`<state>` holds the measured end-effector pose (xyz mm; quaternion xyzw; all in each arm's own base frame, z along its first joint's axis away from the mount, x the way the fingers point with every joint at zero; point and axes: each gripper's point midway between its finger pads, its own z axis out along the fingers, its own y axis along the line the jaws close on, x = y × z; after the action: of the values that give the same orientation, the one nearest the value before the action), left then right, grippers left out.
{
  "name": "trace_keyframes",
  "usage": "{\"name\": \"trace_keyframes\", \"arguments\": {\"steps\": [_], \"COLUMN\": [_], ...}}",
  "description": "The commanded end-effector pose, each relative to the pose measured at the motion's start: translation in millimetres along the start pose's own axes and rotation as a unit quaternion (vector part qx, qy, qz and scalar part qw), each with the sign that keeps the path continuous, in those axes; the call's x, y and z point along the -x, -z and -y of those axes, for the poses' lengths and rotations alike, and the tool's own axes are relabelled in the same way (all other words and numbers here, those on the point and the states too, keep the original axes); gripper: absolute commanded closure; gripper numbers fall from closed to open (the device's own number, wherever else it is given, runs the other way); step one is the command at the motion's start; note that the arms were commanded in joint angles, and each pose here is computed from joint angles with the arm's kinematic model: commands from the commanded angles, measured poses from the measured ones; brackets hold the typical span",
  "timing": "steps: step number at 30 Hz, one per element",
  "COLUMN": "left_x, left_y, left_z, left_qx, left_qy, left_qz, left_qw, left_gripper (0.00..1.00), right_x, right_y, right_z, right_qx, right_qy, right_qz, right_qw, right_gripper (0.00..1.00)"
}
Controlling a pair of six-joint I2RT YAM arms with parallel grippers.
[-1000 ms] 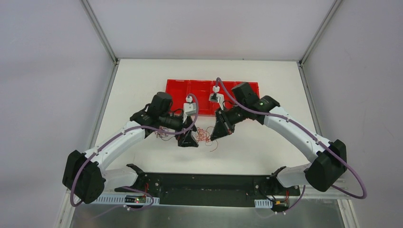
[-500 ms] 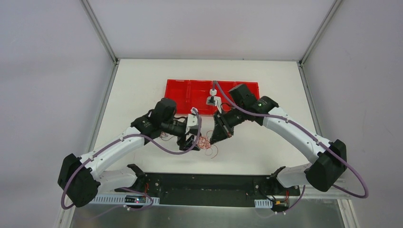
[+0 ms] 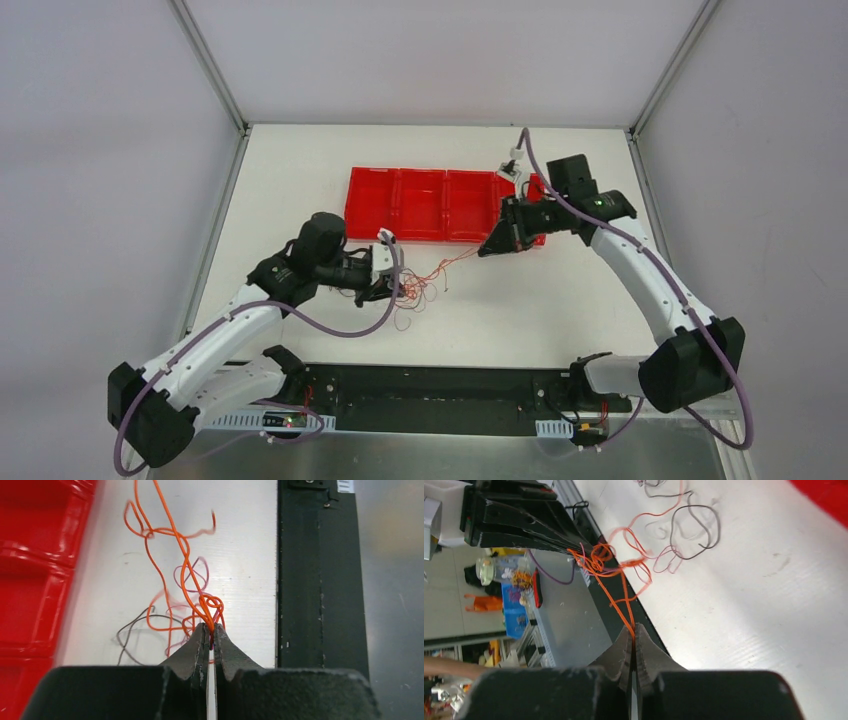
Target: Untangle the cables
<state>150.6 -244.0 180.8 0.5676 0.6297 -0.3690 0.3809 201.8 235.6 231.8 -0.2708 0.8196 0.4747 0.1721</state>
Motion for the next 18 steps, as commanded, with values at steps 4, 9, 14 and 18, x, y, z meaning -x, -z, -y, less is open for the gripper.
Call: {"name": "trace_keyframes", "arguments": {"steps": [4, 9, 14, 18], "left_x": [-62, -75, -93, -110], "left_y": [35, 48, 56, 62], "left_z": [8, 2, -3, -7], "left_qx": [0.02, 0.037, 0.05, 0.059], "left_qy": [0.052, 0.074, 0.081, 0.092], "left_qz": [-0.079, -0.1, -0.129, -0.154], "left_qw": [0.995, 0.992, 0.987, 0.982], "left_gripper": [1.0, 1.0, 1.0, 1.0], "right_x": [39, 48, 53, 56], "right_y": [75, 107, 131, 152], "right_z": [21, 30, 36, 40], "right_qx": [-0.065, -0.063, -0.065, -0.078], "right_qy": [-0.026, -0.069, -0.092, -0.098], "right_qz": [0.144, 0.197, 0.235, 0.267], "right_qw": [0.987, 0.976, 0.965, 0.956], "right_gripper": [1.0, 1.0, 1.0, 1.0]}}
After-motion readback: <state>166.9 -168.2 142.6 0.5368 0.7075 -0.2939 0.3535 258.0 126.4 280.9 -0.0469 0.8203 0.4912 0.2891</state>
